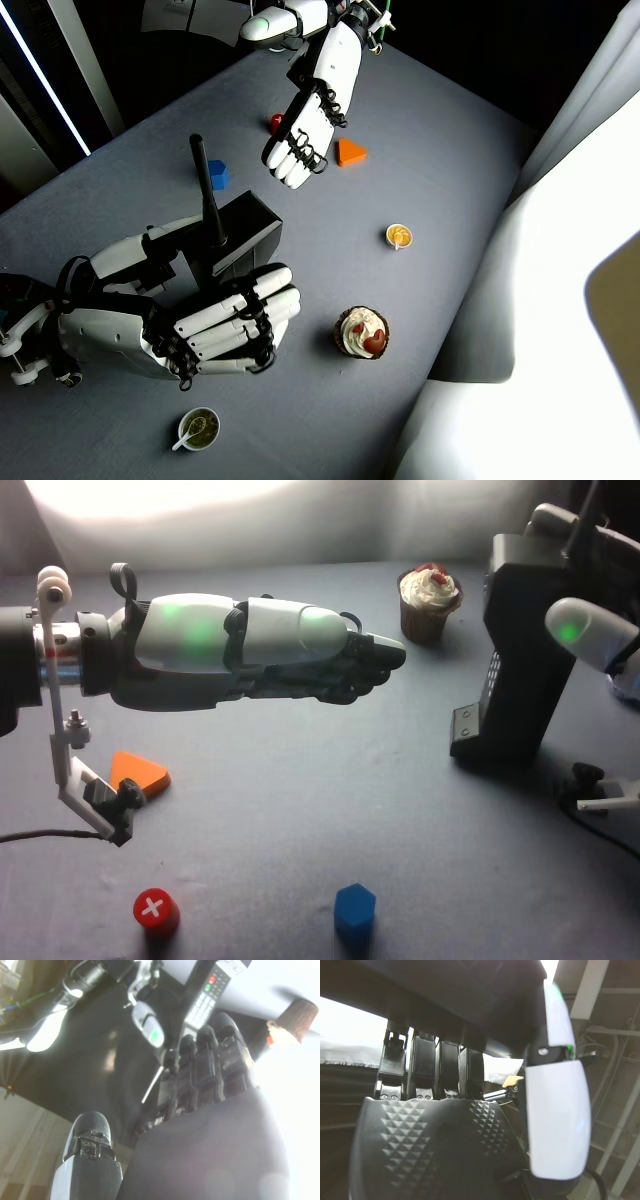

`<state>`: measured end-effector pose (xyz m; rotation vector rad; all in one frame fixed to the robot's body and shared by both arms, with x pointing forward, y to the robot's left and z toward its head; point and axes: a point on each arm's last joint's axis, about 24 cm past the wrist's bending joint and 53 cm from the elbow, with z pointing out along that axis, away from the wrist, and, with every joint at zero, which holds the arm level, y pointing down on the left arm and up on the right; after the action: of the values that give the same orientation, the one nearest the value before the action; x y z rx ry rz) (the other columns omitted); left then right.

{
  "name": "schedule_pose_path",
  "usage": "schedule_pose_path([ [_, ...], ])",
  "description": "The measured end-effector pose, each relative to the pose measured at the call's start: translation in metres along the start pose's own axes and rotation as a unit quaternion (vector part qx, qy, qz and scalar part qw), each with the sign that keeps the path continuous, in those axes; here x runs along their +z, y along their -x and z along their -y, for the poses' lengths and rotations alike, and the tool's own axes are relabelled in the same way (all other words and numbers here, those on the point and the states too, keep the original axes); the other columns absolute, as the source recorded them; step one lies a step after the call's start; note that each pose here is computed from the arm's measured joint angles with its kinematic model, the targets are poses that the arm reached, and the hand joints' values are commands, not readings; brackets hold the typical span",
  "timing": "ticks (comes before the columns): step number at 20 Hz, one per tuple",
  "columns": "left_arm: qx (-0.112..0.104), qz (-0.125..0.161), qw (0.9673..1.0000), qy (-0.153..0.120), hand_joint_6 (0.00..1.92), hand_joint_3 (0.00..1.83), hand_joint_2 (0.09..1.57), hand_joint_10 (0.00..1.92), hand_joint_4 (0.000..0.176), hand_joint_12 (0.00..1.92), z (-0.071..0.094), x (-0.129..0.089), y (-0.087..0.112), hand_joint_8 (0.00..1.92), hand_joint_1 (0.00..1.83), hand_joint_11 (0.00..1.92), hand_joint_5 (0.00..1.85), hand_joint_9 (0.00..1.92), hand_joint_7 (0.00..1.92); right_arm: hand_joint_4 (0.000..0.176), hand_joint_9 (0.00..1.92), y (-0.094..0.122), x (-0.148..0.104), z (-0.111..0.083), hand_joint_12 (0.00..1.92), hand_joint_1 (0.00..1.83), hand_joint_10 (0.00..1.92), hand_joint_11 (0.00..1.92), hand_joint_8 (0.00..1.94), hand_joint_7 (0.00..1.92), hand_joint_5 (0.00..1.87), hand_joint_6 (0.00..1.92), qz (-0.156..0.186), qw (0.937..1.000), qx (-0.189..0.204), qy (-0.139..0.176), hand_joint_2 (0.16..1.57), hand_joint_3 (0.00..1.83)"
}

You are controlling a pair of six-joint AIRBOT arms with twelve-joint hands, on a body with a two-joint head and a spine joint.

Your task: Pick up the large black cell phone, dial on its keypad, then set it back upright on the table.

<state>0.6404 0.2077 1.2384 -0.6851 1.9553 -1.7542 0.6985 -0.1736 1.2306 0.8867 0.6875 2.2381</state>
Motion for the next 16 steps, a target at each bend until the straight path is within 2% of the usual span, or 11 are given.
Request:
schedule_pose_path([
  [3,0.0,0.0,1.0,0.0,0.0,0.0,1.13,0.0,0.026,0.24,0.0,0.0,0.0,0.0,0.0,0.0,0.14,0.11,0.15,0.011,0.31,0.0003,0.0,-0.0005,0.8,0.75,0.0,0.0,0.0,0.37,0.42,0.0,0.001,1.0,0.0,0.001,1.0,0.0],
  [4,0.0,0.0,1.0,0.0,0.0,0.0,1.13,0.0,0.025,0.21,-0.0001,0.0,0.0,0.0,0.0,0.0,0.13,0.11,0.15,0.043,0.17,0.0005,0.0001,-0.0008,0.47,0.6,0.0,0.0,0.0,0.23,0.21,0.0,0.0,1.0,0.0,0.001,1.0,0.0],
  [5,0.0,0.0,1.0,0.0,0.0,0.0,1.14,0.0,0.026,0.22,-0.0003,-0.0002,0.0002,0.0,0.0,0.0,0.14,0.11,0.15,0.09,0.04,0.0004,0.0001,-0.0008,0.17,0.46,0.0,0.0,0.01,0.08,0.07,0.0,0.0,1.0,0.0,0.002,0.98,0.0],
  [7,0.0,0.0,1.0,0.002,0.0,0.0,1.14,0.0,0.03,0.23,-0.0012,-0.0001,0.0,0.0,0.0,0.0,0.14,0.11,0.14,0.122,0.0,-0.0008,0.0001,-0.0002,0.0,0.33,0.0,0.0,0.0,0.0,0.0,0.0,-0.002,1.0,0.0,0.0,0.92,0.0],
  [10,0.0,0.0,1.0,0.002,0.0,0.0,1.14,0.0,0.023,0.2,-0.0014,-0.0003,0.0002,0.0,0.0,0.0,0.13,0.1,0.14,0.143,0.0,0.0024,-0.0004,-0.0023,0.0,0.26,0.0,0.0,0.0,0.0,0.0,0.0,0.004,1.0,0.0,0.004,0.83,0.0],
  [12,0.0,0.0,1.0,0.002,0.0,0.0,1.15,0.0,0.023,0.17,-0.0014,-0.0003,0.0001,0.0,0.0,0.0,0.13,0.09,0.13,0.156,0.0,0.0025,-0.001,-0.0022,0.0,0.15,0.0,0.0,0.0,0.0,0.0,0.0,0.003,1.0,-0.001,0.003,0.84,0.0],
  [16,-0.001,0.001,1.0,0.007,0.0,0.0,1.14,0.0,0.026,0.21,-0.0046,-0.0006,0.0006,0.0,0.0,0.0,0.13,0.1,0.14,0.16,0.0,0.0037,-0.0027,-0.0082,0.0,0.13,0.0,0.0,0.0,0.0,0.0,0.0,-0.005,0.9999,-0.01,0.001,0.87,0.01],
])
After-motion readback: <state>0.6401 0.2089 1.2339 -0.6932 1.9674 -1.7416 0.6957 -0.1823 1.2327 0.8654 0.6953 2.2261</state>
